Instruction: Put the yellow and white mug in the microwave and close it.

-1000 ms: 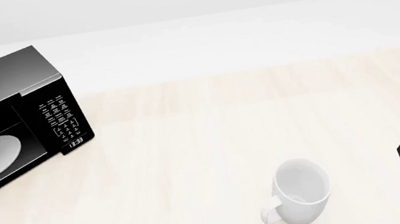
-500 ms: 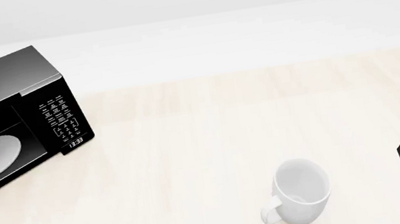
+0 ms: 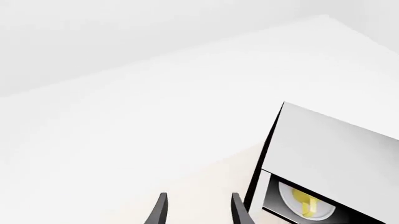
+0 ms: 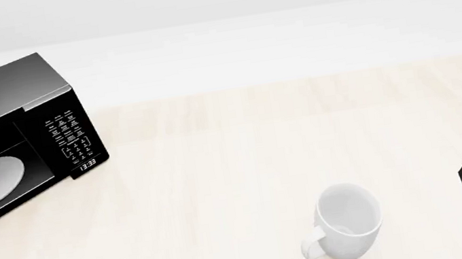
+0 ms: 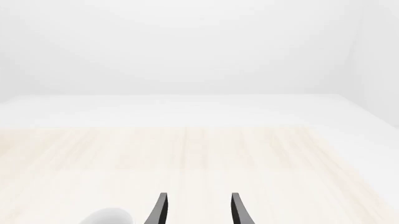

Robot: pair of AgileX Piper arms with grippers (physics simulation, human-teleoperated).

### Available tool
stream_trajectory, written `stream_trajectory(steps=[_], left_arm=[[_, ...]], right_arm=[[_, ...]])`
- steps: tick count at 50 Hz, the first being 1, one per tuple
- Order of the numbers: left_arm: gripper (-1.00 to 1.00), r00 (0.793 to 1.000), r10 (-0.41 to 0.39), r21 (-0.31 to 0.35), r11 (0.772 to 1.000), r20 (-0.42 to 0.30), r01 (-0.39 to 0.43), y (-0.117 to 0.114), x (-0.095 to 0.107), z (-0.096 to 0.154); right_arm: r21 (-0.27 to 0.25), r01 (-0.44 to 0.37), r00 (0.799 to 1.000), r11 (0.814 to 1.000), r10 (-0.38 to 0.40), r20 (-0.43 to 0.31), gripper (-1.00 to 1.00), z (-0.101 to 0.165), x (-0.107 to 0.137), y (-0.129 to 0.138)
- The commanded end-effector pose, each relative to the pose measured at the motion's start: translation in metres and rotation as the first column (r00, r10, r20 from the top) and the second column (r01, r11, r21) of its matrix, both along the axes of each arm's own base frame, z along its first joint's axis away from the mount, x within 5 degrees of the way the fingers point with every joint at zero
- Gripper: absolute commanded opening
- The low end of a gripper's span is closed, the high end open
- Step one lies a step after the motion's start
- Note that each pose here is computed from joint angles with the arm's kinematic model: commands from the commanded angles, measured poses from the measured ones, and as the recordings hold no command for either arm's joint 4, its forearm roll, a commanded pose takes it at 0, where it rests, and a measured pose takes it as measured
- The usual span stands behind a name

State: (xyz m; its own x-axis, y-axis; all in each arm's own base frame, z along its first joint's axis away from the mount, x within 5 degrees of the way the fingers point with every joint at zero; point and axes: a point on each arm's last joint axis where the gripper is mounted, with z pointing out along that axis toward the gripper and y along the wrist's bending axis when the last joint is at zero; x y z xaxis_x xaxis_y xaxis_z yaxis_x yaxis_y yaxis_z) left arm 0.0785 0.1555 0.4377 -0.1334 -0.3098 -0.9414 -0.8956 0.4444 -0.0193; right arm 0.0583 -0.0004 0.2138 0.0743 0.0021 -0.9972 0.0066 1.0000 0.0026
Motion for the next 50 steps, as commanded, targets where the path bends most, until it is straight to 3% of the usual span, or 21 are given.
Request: stream_trajectory(steps=[1, 11, 13, 15, 23, 32, 48, 49, 50], left_arm=[[1.0, 0.998, 0.034, -0.025, 0.999, -0.057, -0.036, 0.015, -0.003, -0.016], [1.0, 0.996, 0.038, -0.102, 0.994, -0.085, -0.047, 0.033, 0.004, -0.037], [1.0, 0.994, 0.058, -0.147, 0.987, -0.092, -0.071, 0.041, 0.003, -0.046], [1.0, 0.994, 0.051, -0.132, 0.989, -0.098, -0.064, 0.04, 0.003, -0.046], [1.0, 0.987, 0.092, -0.191, 0.975, -0.129, -0.116, 0.054, -0.003, -0.068], [1.0, 0.982, 0.105, -0.211, 0.968, -0.156, -0.137, 0.065, -0.006, -0.084], [1.0, 0.973, 0.09, -0.213, 0.968, -0.211, -0.135, 0.071, -0.009, -0.106], [1.0, 0.975, 0.068, -0.249, 0.961, -0.213, -0.121, 0.074, -0.002, -0.114], [1.0, 0.975, 0.072, -0.243, 0.962, -0.212, -0.124, 0.073, -0.003, -0.113]], right_arm=[[0.0, 0.0, 1.0, 1.0, 0.0, -0.001, 1.0, 0.0, 0.0, 0.0], [0.0, 0.0, 1.0, 1.0, 0.0, -0.001, 1.0, 0.0, 0.0, 0.0], [0.0, 0.0, 1.0, 1.0, 0.0, -0.001, 1.0, 0.0, 0.0, 0.0], [0.0, 0.0, 1.0, 1.0, 0.0, -0.001, 1.0, 0.0, 0.0, 0.0], [0.001, 0.0, 1.0, 1.0, 0.0, -0.001, 1.0, 0.0, 0.0, 0.0], [0.001, 0.0, 1.0, 1.0, 0.0, -0.001, 1.0, 0.0, 0.0, 0.0], [0.001, 0.001, 1.0, 1.0, -0.001, -0.001, 1.0, 0.0, 0.0, 0.0], [0.0, 0.001, 1.0, 1.0, -0.001, -0.001, 1.0, 0.0, 0.0, 0.0], [0.001, 0.001, 1.0, 1.0, -0.001, -0.001, 1.0, 0.0, 0.0, 0.0]])
